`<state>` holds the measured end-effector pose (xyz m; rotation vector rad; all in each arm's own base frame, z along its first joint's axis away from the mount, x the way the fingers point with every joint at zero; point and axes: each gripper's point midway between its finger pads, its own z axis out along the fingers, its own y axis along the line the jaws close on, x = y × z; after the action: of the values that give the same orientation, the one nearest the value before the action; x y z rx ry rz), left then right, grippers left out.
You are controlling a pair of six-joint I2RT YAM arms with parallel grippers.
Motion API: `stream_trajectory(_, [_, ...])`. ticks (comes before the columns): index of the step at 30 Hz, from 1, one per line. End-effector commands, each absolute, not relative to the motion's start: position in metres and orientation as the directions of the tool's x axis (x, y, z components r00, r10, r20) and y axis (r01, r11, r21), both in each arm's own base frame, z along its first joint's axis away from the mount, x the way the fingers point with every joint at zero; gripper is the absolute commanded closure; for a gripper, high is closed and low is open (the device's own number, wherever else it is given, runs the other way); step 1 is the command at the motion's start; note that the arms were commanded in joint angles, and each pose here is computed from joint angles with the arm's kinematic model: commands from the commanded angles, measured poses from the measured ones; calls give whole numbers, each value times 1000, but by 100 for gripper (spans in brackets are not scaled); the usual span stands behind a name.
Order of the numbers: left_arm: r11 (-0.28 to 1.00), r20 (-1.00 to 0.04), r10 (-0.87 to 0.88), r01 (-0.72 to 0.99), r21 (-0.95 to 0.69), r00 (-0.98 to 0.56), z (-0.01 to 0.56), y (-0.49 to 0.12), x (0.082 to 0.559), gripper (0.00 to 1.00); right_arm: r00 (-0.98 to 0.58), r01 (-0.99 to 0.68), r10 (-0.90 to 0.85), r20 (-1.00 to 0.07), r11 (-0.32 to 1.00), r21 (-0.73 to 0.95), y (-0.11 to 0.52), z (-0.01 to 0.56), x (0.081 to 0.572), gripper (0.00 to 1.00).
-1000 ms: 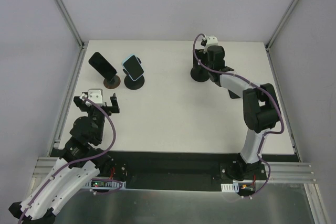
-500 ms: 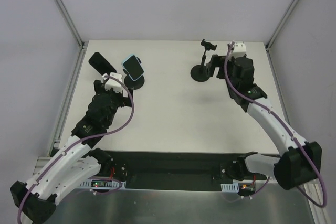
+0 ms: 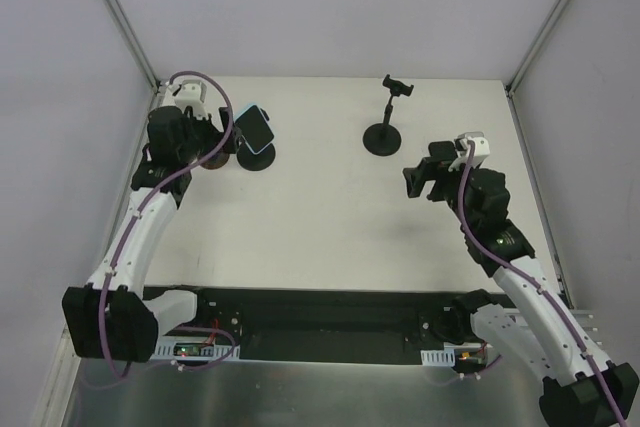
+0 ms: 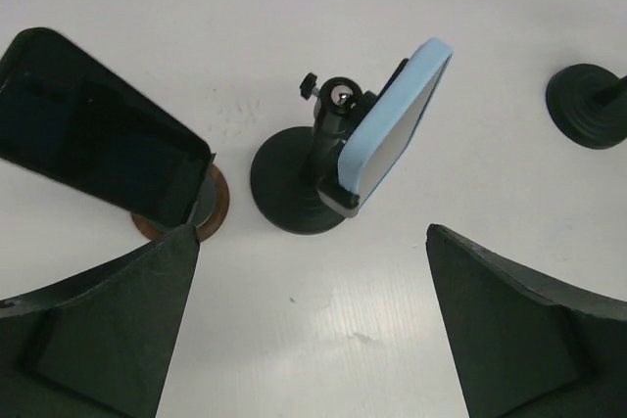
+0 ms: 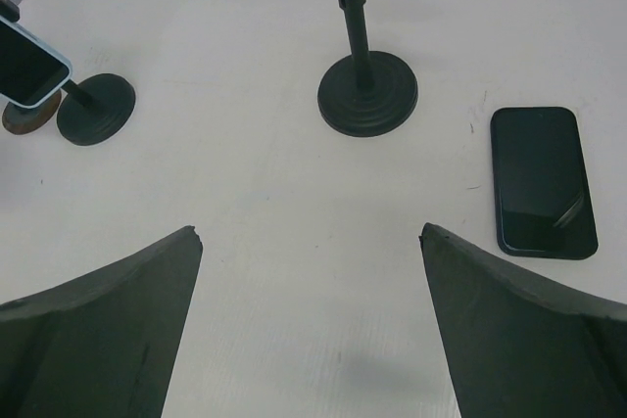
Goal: Remove the phone from the phone stand
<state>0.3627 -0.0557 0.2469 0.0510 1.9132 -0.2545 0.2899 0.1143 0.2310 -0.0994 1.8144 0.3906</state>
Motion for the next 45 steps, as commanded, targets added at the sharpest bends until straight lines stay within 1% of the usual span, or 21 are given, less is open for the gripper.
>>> stream_trajectory(1, [909,-915,-119,329,-256,-385,261,-85,383,2,-256,-307,127,-958,929,205,118,234,282,4])
stream_trajectory(2, [901,-923,-98,361,-241,-372,267,-89,388,2,-257,-309,118,-959,930,197,117,233,283,4])
stream_trajectory(3, [900,-913,-88,362,-245,-398,256,-90,395,2,-289,-336,102,-952,920,201,122,227,278,4])
stream_trajectory(6, [888,-906,-63,391,-242,-418,249,-93,410,3,-298,-363,89,-950,910,199,127,227,276,4])
stream_trajectory(10, [857,-899,-44,446,-259,-436,243,-102,418,12,-300,-370,82,-950,909,195,128,226,277,4])
stream_trajectory(11, [851,-898,-37,457,-258,-439,240,-103,418,19,-302,-371,78,-950,908,192,128,225,277,4])
stream_trajectory(13, [843,-899,-9,480,-242,-438,234,-104,418,26,-319,-385,72,-945,901,199,132,222,277,4])
stream_trajectory(14, [842,-900,-2,484,-237,-436,234,-104,418,34,-320,-393,72,-945,897,201,134,222,277,4])
stream_trajectory(17, [833,-910,21,511,-213,-414,238,-106,418,44,-331,-414,66,-942,886,207,138,221,277,4])
stream_trajectory(18, [830,-911,24,516,-211,-412,238,-107,419,52,-336,-417,63,-940,885,208,140,219,277,4])
stream_trajectory(20, [826,-917,30,527,-201,-397,244,-108,420,62,-340,-419,65,-938,883,213,141,219,278,4])
stream_trajectory(21, [825,-918,30,528,-201,-396,245,-108,420,70,-345,-424,63,-936,879,215,142,219,278,4])
stream_trajectory(24, [812,-924,29,548,-201,-382,252,-113,416,81,-352,-439,64,-934,870,225,146,220,278,4])
stream_trajectory(27, [805,-933,65,571,-161,-355,254,-121,406,93,-364,-455,64,-929,858,237,150,221,277,4])
stream_trajectory(28, [802,-931,69,575,-162,-358,252,-126,402,100,-368,-460,68,-927,853,245,152,222,277,4])
stream_trajectory(31, [802,-932,37,567,-188,-362,260,-137,388,100,-377,-478,74,-923,838,263,157,226,275,4])
stream_trajectory(34, [823,-938,25,540,-177,-346,267,-145,374,100,-382,-493,80,-921,825,276,161,229,274,4])
stream_trajectory(38, [821,-943,-14,535,-201,-333,282,-175,342,100,-382,-508,87,-920,812,287,165,234,273,4])
stream_trajectory(43, [844,-921,-96,460,-277,-377,271,-197,310,100,-396,-516,99,-913,798,311,170,233,273,4])
stream_trajectory(44, [844,-924,-107,457,-280,-368,274,-200,303,100,-396,-524,103,-912,791,317,172,233,273,4])
stream_trajectory(45, [826,-921,-93,487,-283,-378,271,-217,288,100,-400,-525,108,-910,787,324,173,234,273,4])
